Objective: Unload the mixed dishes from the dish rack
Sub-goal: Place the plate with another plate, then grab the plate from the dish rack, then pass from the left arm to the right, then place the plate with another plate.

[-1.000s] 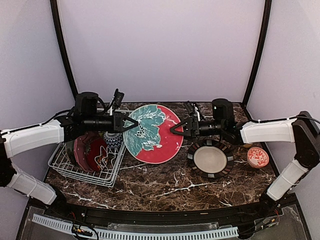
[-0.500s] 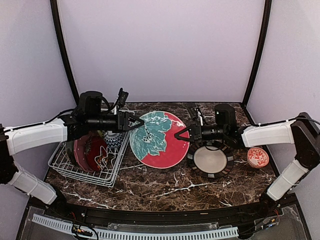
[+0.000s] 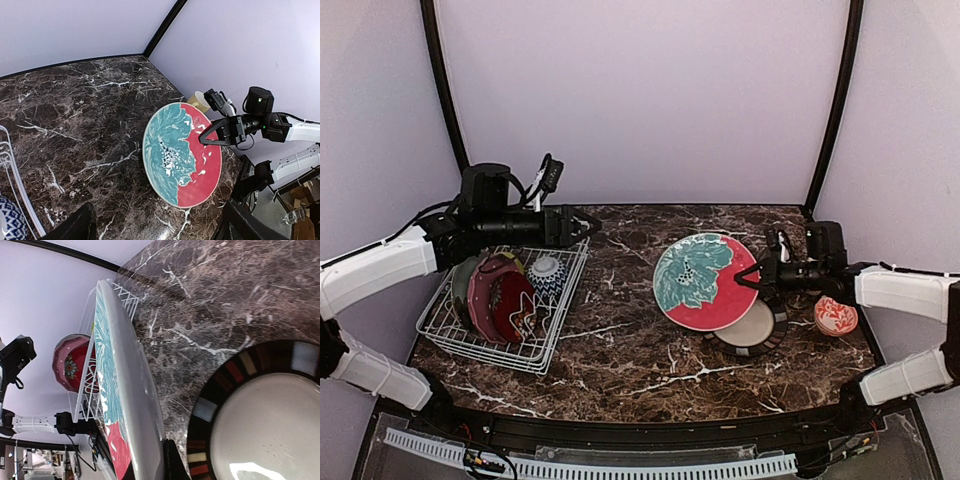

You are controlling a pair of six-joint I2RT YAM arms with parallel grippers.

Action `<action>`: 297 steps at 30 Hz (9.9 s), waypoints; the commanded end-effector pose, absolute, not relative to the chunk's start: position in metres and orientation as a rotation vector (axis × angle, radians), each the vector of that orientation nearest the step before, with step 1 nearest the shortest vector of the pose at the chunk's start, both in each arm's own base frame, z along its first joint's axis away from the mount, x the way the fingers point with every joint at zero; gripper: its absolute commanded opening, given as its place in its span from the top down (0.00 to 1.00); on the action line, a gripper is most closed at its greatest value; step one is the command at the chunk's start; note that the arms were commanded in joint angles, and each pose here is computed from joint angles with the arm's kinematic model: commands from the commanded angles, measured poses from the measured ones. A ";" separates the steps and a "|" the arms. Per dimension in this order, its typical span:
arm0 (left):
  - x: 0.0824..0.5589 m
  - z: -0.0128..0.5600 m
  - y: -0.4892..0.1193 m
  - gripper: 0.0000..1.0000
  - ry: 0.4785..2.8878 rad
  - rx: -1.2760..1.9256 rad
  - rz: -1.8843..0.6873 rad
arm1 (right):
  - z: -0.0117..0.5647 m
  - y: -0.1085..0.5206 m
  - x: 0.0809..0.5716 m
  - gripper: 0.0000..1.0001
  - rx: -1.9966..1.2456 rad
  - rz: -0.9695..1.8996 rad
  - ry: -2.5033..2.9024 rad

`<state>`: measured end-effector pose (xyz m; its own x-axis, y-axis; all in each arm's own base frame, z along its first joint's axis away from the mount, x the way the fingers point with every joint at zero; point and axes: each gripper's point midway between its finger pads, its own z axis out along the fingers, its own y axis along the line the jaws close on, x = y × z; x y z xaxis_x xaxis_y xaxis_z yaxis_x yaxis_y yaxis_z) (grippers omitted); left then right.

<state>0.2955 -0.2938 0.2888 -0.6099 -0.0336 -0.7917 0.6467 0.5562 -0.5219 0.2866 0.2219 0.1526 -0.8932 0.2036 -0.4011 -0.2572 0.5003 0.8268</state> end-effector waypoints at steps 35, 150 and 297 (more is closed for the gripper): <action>0.305 0.285 -0.285 0.14 2.037 0.482 -0.976 | 0.073 0.117 0.273 0.65 0.331 0.998 2.473; 0.279 0.219 -0.022 0.99 2.759 0.148 0.153 | 0.120 0.146 0.304 0.04 -0.067 0.749 2.401; 0.298 0.278 -0.323 0.12 2.127 0.478 -1.014 | 0.087 0.120 0.283 0.88 0.208 1.134 2.375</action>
<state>0.2952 -0.3246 0.2718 -0.6825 0.0113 -0.7308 0.5826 0.6121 -0.5347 0.2704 0.1189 0.0717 -0.8887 0.3630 -0.2800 0.0150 0.6334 0.7736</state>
